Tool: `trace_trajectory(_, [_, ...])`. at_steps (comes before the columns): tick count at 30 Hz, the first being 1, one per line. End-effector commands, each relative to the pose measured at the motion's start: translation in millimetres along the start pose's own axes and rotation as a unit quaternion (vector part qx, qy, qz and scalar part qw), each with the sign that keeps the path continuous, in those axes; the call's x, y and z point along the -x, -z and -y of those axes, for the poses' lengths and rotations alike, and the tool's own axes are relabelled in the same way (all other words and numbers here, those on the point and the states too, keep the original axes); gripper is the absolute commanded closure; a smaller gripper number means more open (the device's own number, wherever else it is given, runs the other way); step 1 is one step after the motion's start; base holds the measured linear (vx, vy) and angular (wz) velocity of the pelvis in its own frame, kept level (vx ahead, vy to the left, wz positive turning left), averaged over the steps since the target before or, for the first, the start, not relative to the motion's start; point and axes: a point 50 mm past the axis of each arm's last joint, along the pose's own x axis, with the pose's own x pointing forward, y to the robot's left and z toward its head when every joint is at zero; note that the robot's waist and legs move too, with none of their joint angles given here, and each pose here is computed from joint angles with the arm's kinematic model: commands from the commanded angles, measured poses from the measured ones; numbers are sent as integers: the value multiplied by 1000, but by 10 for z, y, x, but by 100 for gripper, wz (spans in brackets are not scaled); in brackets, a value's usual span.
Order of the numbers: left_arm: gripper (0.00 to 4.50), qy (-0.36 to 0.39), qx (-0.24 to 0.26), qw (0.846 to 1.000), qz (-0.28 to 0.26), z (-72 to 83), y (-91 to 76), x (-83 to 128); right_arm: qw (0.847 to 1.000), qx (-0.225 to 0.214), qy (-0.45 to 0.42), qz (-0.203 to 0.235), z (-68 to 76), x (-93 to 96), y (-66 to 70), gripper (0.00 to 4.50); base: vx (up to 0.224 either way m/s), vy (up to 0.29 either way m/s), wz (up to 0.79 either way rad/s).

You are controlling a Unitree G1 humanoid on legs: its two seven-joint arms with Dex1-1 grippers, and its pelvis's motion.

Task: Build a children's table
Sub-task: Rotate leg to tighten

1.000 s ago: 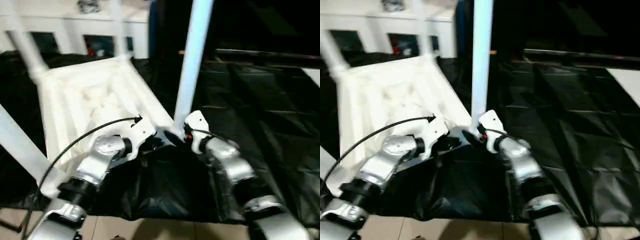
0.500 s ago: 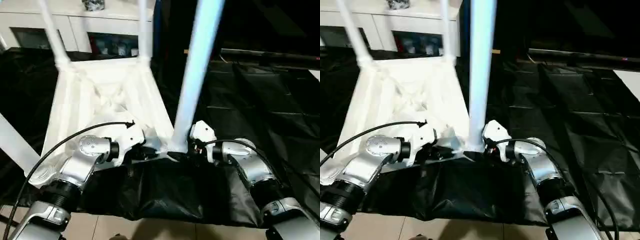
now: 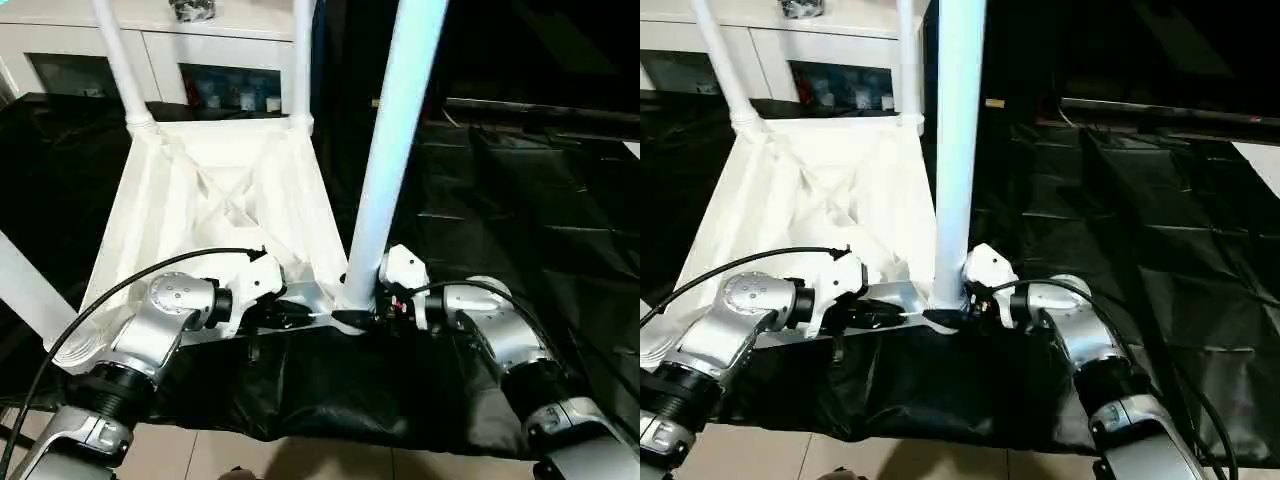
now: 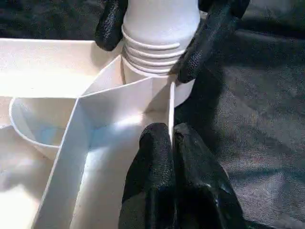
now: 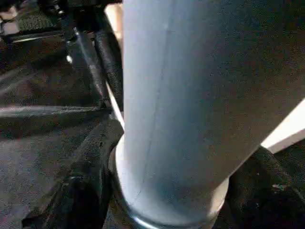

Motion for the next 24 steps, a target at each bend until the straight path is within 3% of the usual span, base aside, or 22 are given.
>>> trace_trajectory(1, [450,-45,24,999,4,-41,-2,-157,999,-30,26,2,-40,-119,46,178,0,0,0])
trace_trajectory(6, [450,-119,52,992,6,-114,-94,-378,975,-92,202,5,95,-312,110,178,0,0,0])
trace_trajectory(11, [450,-162,72,984,13,-114,-195,-622,950,-134,283,10,81,-536,68,178,0,0,0])
trace_trajectory(14, [450,-159,68,985,14,-95,-234,-691,952,-130,275,27,28,-652,-16,178,0,0,0])
trace_trajectory(17, [450,-155,60,986,16,-86,-262,-716,952,-137,269,42,10,-712,-66,108,0,0,0])
trace_trajectory(21, [450,-137,45,989,29,-70,-274,-664,952,-120,276,53,62,-678,-122,80,0,0,0])
trace_trajectory(24, [450,-112,42,992,30,-41,-223,-570,965,-93,240,49,100,-568,-123,80,0,0,0])
